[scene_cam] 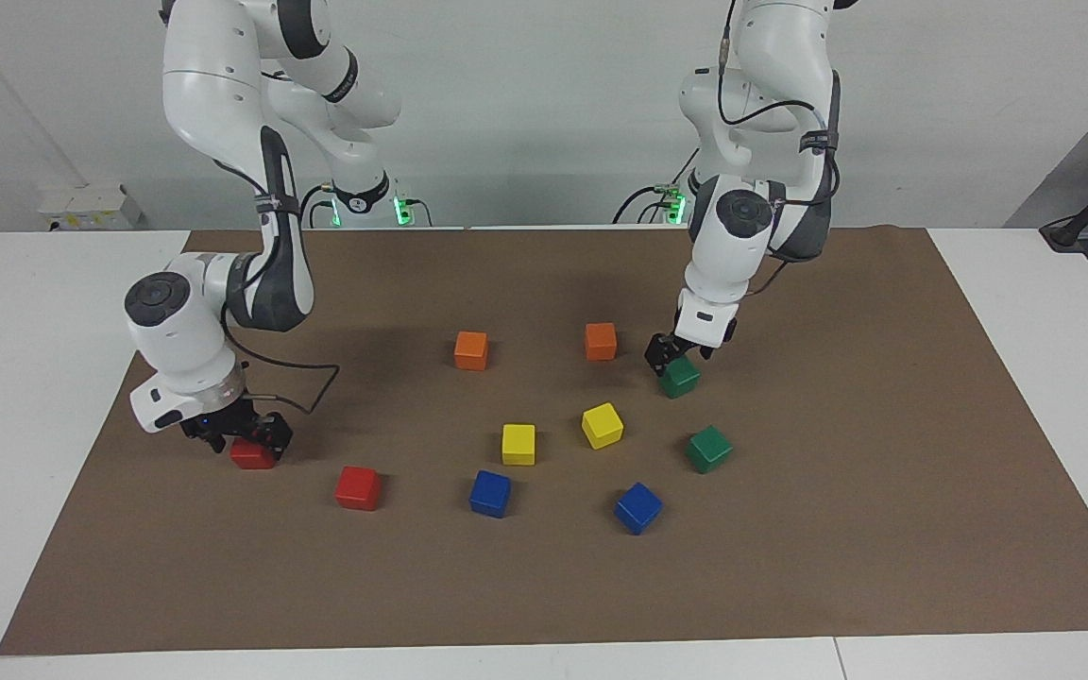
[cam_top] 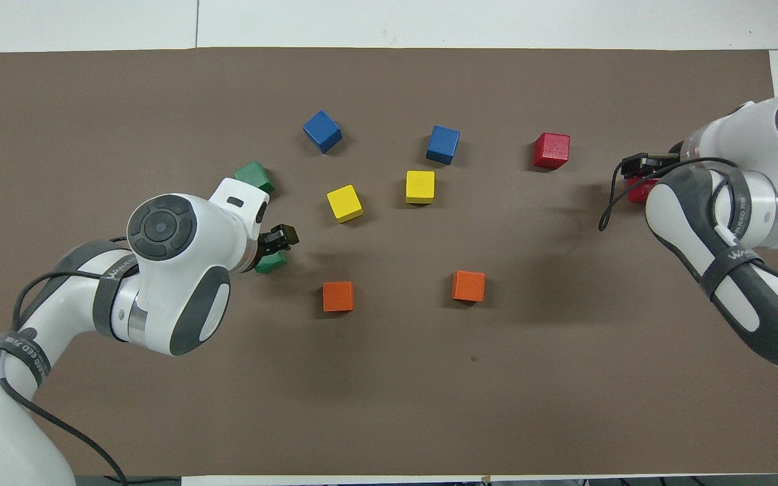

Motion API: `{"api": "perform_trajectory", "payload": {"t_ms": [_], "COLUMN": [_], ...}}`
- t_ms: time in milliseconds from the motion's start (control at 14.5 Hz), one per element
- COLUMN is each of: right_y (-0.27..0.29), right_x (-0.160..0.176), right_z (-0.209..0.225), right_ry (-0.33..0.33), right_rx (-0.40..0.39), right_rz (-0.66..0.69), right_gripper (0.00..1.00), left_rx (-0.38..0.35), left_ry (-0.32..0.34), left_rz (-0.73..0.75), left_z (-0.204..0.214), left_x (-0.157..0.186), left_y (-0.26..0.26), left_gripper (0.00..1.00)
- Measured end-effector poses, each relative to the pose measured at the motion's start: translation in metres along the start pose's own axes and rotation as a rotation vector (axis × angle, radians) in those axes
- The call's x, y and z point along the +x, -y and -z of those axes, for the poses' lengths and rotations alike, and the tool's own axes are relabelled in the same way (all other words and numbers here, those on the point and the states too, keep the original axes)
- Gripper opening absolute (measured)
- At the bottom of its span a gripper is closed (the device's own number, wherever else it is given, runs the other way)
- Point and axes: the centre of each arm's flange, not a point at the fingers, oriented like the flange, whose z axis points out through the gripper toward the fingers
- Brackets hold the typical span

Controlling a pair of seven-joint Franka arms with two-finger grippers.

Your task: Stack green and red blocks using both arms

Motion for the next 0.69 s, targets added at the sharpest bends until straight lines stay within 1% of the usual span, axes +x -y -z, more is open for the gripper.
{"api": "perform_trajectory", "payload": {"t_ms": [69, 207, 276, 414, 552, 621, 690], "right_y": [0.011, 0.043, 0.065, 0.102, 0.125, 0.137, 0.150], "right_x": [0.007, 0.016, 0.018, 0.017, 0.016, 0.016, 0.016], "right_z": [0.021, 0.058, 0.069, 0.070, 0.053, 0.044, 0.037], "right_ry": [0.024, 0.039, 0.032, 0.022, 0.031, 0.029, 0.024], "right_rx": [-0.011, -0.027, -0.025, -0.021, -0.021, -0.019, -0.017], "right_rz": [-0.027, -0.067, -0.071, -0.088, -0.111, -0.118, -0.127], "right_gripper": [1.00, 1.00, 1.00, 1.00, 1.00, 1.00, 1.00], "left_rx": [0.000, -0.001, -0.002, -0.001, 0.006, 0.018, 0.041], "left_ry": [0.001, 0.004, 0.004, 0.009, 0.007, 0.001, -0.002], "left_rz": [0.001, 0.004, 0.005, 0.006, -0.001, -0.016, -0.047], "left_z": [-0.005, -0.020, -0.027, -0.038, -0.039, -0.040, -0.039], "left_x": [0.000, 0.001, 0.002, 0.003, 0.003, 0.003, 0.003], "left_y": [0.000, 0.000, -0.001, -0.001, -0.001, 0.000, 0.001], "left_gripper": [1.00, 1.00, 1.00, 1.00, 0.78, 0.68, 0.56]}}
